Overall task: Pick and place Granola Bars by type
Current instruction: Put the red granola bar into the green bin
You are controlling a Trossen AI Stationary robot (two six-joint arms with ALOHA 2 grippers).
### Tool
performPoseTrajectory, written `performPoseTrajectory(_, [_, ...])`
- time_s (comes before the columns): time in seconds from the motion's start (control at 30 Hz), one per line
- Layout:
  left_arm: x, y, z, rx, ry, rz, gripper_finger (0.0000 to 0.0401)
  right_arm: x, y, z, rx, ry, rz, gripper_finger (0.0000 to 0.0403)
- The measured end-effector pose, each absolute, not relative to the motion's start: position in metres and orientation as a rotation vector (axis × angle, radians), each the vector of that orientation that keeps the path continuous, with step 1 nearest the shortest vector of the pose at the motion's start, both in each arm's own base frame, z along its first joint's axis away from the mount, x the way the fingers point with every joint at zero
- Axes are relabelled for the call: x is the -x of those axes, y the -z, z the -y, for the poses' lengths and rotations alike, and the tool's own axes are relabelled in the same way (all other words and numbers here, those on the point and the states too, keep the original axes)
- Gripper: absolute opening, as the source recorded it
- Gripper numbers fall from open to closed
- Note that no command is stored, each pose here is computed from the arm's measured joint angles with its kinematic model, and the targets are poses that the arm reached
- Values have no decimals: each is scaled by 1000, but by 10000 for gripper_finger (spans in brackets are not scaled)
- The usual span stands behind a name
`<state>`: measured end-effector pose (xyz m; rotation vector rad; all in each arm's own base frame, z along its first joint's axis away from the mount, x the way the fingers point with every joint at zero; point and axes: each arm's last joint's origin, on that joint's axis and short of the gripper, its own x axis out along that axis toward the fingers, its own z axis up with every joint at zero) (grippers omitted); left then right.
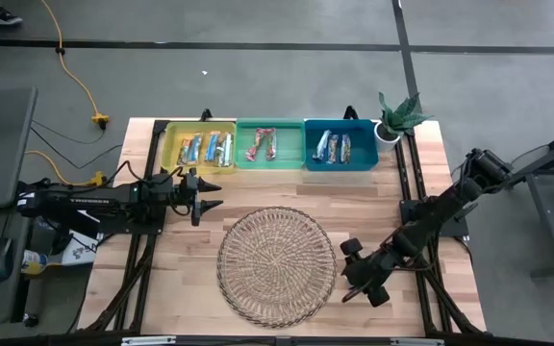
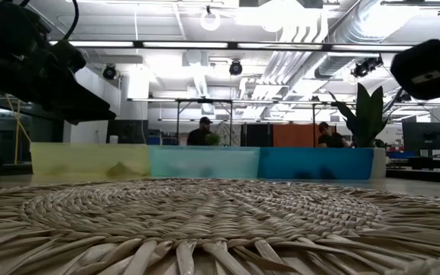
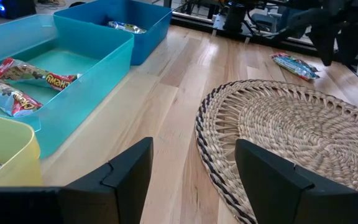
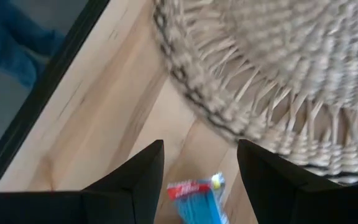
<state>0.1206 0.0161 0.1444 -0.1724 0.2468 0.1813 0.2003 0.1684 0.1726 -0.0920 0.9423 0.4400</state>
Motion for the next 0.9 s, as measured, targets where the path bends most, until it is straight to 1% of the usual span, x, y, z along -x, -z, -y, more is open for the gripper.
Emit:
performPoseTrajectory(0.1, [-121,-144,-16,172,-181,-247,225,-201,-173,-168,81,-424,-938,191])
performPoseTrajectory(0.23, [-121,-144,-16,172,-181,-247,225,-197,-173,-173,82,-482,-951,191])
performPoseTrajectory(0.37, [-121,-144,-16,173,-181,-247,225,-192,-176,-182,123,-512,-956,191])
performPoseTrajectory(0.5, [-121,-144,-16,172,-181,-247,225,-190,-176,-191,169,-521,-1017,191])
performPoseTrajectory(0.63, [-121,-144,-16,172,-182,-247,225,-187,-164,-199,207,-507,-1105,191])
performPoseTrajectory(0.77, [-121,-144,-16,173,-181,-247,225,-187,-149,-204,203,-448,-1201,191])
performPoseTrajectory(0.9, [-121,-144,-16,172,-182,-247,225,-191,-145,-208,204,-438,-1221,191])
